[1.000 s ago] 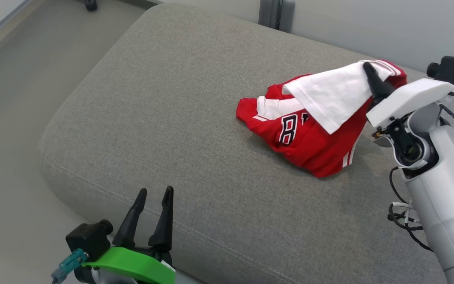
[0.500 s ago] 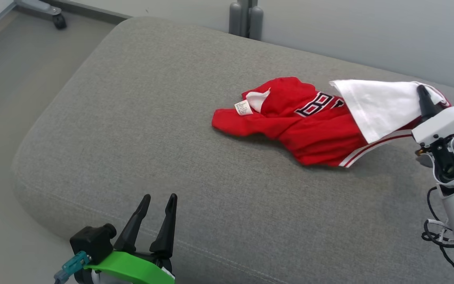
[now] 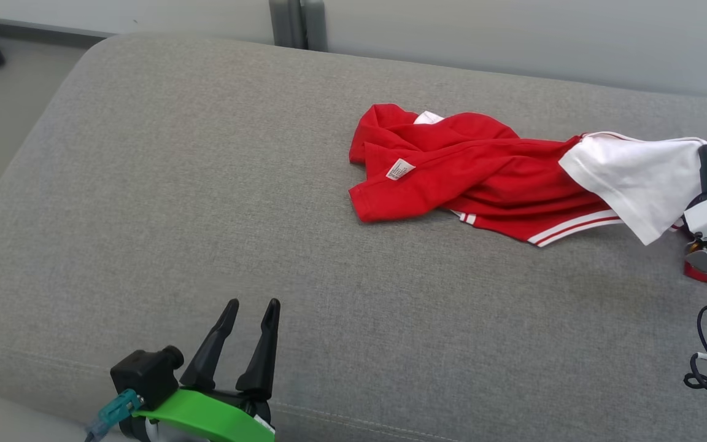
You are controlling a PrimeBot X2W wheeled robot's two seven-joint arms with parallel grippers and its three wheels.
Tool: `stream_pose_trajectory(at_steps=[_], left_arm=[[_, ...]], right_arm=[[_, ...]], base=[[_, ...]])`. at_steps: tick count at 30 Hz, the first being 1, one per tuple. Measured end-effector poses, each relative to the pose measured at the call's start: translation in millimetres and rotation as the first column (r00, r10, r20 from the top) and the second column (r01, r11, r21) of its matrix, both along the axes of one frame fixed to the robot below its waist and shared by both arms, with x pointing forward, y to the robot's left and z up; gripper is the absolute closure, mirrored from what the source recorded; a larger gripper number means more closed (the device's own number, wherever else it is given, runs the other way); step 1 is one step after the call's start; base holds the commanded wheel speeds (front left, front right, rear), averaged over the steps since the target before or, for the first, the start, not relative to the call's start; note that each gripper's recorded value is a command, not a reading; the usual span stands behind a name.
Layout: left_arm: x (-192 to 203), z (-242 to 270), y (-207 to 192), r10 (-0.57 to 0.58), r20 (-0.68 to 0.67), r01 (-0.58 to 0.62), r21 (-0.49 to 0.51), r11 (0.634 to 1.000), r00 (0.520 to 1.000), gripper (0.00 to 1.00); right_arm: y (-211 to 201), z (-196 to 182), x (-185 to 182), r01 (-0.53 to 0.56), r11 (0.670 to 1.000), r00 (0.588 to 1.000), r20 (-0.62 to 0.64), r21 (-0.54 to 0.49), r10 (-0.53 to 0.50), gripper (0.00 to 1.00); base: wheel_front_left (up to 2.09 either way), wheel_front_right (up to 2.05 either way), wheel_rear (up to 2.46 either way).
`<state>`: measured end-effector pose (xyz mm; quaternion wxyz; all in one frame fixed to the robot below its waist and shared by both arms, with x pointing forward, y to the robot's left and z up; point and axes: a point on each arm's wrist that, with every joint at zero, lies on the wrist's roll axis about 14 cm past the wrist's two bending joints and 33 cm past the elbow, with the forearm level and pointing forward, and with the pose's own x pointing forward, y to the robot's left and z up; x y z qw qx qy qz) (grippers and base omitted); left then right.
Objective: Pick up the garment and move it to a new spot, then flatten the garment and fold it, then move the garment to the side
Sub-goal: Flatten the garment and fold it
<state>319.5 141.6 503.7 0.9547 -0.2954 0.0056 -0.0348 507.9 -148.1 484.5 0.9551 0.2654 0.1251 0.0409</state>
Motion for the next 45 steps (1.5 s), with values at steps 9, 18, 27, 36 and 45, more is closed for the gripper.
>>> stream_pose_trajectory(at_steps=[9,18,27,36,45], left_arm=[[20,4,-52,-0.191,0.014,0.191,-0.049,0.98,0.982,0.0],[74,15,-73,-0.3,0.032,0.302,-0.046,0.952,0.953,0.0],[120,-10,-84,-0.415,-0.054,0.418,0.061,0.906,0.908,0.0],[156,-48,-88,-0.475,-0.167,0.497,0.141,0.856,0.864,0.0],[171,-91,-106,-0.522,-0.265,0.566,0.128,0.815,0.811,0.0]], right_arm=[[-24,-12,-4,0.041,0.999,0.999,-0.02,0.0,-0.041,1.0],[4,-27,-1,-0.037,0.999,0.998,-0.039,0.039,0.039,1.0],[5,-37,3,-0.046,0.997,0.998,-0.045,0.057,0.049,1.0],[-5,-49,5,-0.013,0.997,0.998,-0.058,0.075,0.018,1.0],[-32,-72,-1,0.062,0.997,0.993,-0.101,0.056,-0.056,1.0]], base=[[0.0,0.0,0.0],[0.0,0.0,0.0],[0.0,0.0,0.0],[0.0,0.0,0.0],[0.0,0.0,0.0]])
